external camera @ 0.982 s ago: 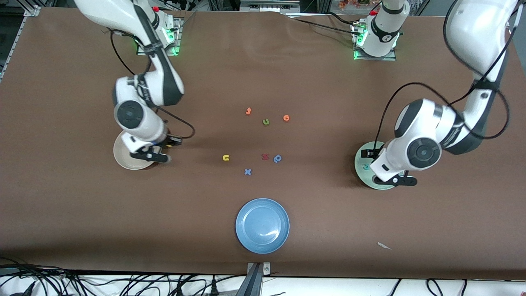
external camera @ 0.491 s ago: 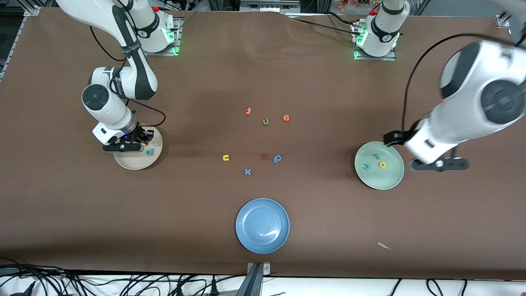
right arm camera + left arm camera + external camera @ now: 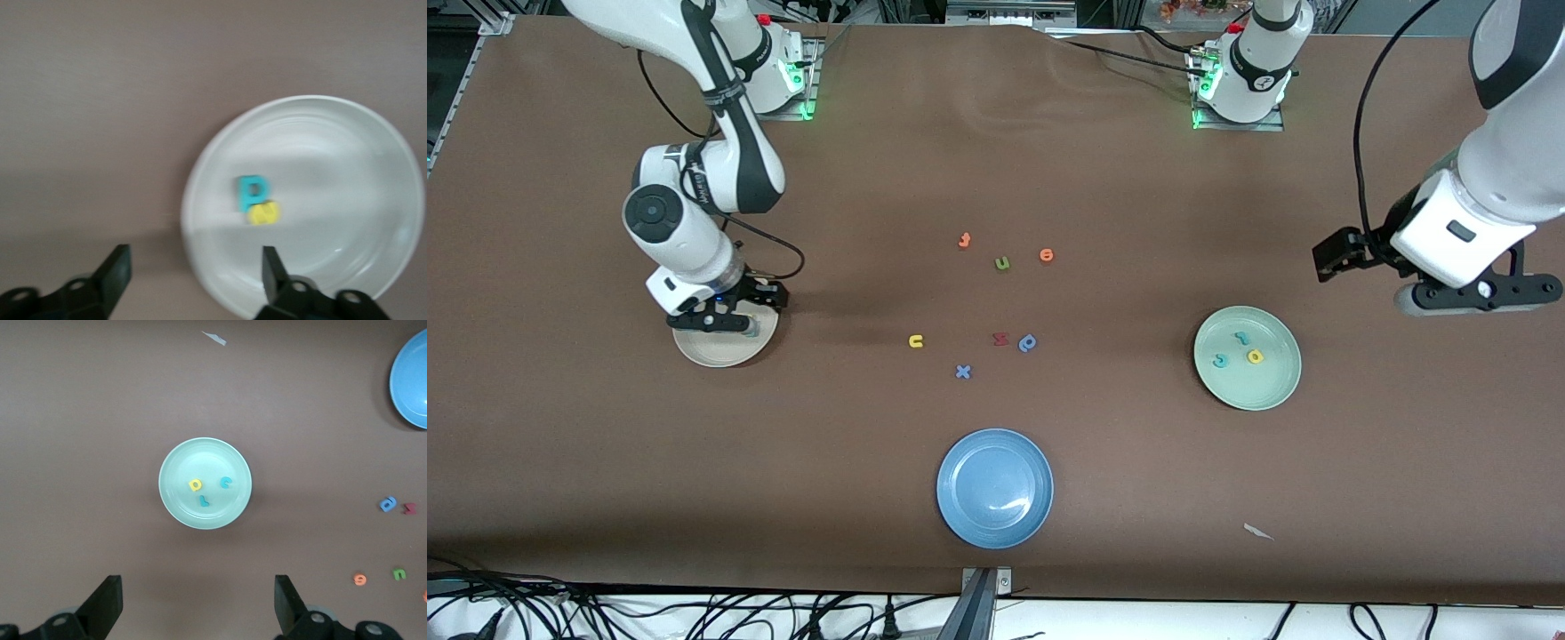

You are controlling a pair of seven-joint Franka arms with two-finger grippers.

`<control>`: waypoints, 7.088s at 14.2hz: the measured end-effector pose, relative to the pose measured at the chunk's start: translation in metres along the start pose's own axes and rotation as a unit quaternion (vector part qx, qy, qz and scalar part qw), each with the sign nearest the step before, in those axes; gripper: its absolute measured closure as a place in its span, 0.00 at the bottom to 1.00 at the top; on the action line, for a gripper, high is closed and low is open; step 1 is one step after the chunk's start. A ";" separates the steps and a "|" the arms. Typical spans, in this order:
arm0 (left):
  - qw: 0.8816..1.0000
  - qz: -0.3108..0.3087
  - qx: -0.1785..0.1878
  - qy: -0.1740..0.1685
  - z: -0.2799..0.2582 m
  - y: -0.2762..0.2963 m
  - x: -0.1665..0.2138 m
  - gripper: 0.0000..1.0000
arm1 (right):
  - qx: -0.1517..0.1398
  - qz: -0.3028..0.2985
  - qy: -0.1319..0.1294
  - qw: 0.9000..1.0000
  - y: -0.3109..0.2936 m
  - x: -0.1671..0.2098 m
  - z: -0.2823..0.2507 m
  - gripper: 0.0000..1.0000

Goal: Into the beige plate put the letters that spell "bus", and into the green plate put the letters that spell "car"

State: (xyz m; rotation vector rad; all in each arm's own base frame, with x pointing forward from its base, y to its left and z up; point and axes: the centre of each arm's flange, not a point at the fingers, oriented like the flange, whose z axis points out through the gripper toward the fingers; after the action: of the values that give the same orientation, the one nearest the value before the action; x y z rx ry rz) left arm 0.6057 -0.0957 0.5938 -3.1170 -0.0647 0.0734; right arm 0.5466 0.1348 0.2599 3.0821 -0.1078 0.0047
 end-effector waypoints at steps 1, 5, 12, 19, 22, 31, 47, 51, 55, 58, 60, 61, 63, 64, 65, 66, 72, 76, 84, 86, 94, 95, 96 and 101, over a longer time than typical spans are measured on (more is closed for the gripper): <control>1.000 0.014 -0.007 0.010 0.006 -0.005 -0.004 0.00 | 0.004 0.015 0.000 1.000 -0.020 0.003 -0.008 0.00; 0.999 0.023 -0.011 0.028 0.040 -0.026 -0.037 0.00 | 0.032 0.080 -0.005 0.996 -0.099 0.011 -0.012 0.00; 1.000 0.014 -0.009 0.020 0.030 -0.041 -0.053 0.00 | 0.053 0.113 -0.020 0.992 -0.198 0.026 0.020 0.00; 1.000 0.015 -0.007 0.004 0.013 -0.041 -0.059 0.00 | 0.023 0.066 -0.018 0.997 -0.238 0.015 0.055 0.00; 1.000 0.016 -0.007 0.007 0.008 -0.041 -0.059 0.00 | 0.015 0.064 -0.020 0.998 -0.236 0.015 0.065 0.01; 0.999 0.048 -0.006 0.000 0.003 -0.041 -0.062 0.00 | 0.015 0.064 -0.019 0.998 -0.237 0.018 0.068 0.23; 0.999 0.045 -0.006 -0.009 0.004 -0.048 -0.063 0.00 | 0.021 0.066 -0.015 0.997 -0.242 0.022 0.066 0.73; 0.999 0.047 -0.006 -0.010 0.004 -0.049 -0.063 0.00 | 0.007 0.050 -0.038 0.998 -0.235 0.041 0.034 0.73; 0.999 0.047 -0.006 -0.010 0.004 -0.050 -0.063 0.00 | -0.012 0.020 -0.042 0.999 -0.167 0.074 -0.007 0.73; 0.999 0.045 -0.006 -0.010 0.004 -0.053 -0.063 0.00 | -0.017 -0.029 -0.045 0.998 -0.102 0.072 -0.028 0.73; 0.999 0.044 -0.007 -0.010 0.004 -0.054 -0.062 0.00 | -0.013 -0.067 -0.037 0.997 -0.047 0.063 -0.032 0.73; 0.999 0.044 -0.007 -0.010 0.004 -0.055 -0.062 0.00 | -0.011 -0.086 -0.031 0.996 -0.020 0.056 -0.027 0.73; 0.999 0.044 -0.007 -0.010 0.004 -0.055 -0.062 0.00 | -0.012 -0.119 -0.017 0.993 0.027 0.042 -0.010 0.73; 0.999 0.044 -0.007 -0.010 0.004 -0.055 -0.062 0.00 | -0.015 -0.135 -0.009 0.991 0.045 0.036 0.000 0.73; 0.999 0.044 -0.007 -0.010 0.004 -0.055 -0.062 0.00 | -0.019 -0.149 -0.001 0.989 0.058 0.029 0.012 0.73; 0.999 0.044 -0.007 -0.010 0.004 -0.056 -0.062 0.00 | -0.022 -0.158 0.003 0.987 0.067 0.023 0.022 0.73; 0.999 0.044 -0.007 -0.010 0.004 -0.056 -0.062 0.00 | -0.014 -0.134 -0.022 0.991 0.064 0.030 0.005 0.36; 0.999 0.044 -0.007 -0.010 0.004 -0.056 -0.062 0.00 | -0.006 -0.092 -0.037 0.995 0.027 0.044 -0.034 0.00; 0.999 0.044 -0.007 -0.010 0.004 -0.056 -0.062 0.00 | 0.006 -0.078 -0.064 0.995 0.024 0.041 -0.092 0.00; 0.999 0.044 -0.007 -0.010 0.004 -0.056 -0.062 0.00 | 0.020 -0.061 -0.051 0.997 0.056 0.043 -0.119 0.00; 0.999 0.044 -0.007 -0.010 0.003 -0.056 -0.062 0.00 | 0.038 -0.050 0.009 0.998 0.097 0.007 -0.260 0.00; 0.999 0.044 -0.007 -0.010 0.003 -0.056 -0.062 0.00 | 0.034 -0.051 0.009 0.998 0.100 0.005 -0.273 0.00; 0.999 0.044 -0.007 -0.010 0.003 -0.056 -0.062 0.00 | 0.030 -0.053 0.014 0.998 0.102 0.005 -0.285 0.00; 0.999 0.044 -0.006 -0.013 0.004 -0.056 -0.063 0.00 | 0.025 -0.072 0.019 0.997 0.116 0.006 -0.321 0.00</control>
State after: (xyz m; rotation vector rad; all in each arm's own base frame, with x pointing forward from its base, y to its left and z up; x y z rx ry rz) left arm 0.5405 -0.0424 0.5943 -3.1312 0.0725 0.1144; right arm 0.5445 0.0373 0.5873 3.1298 0.1171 0.0609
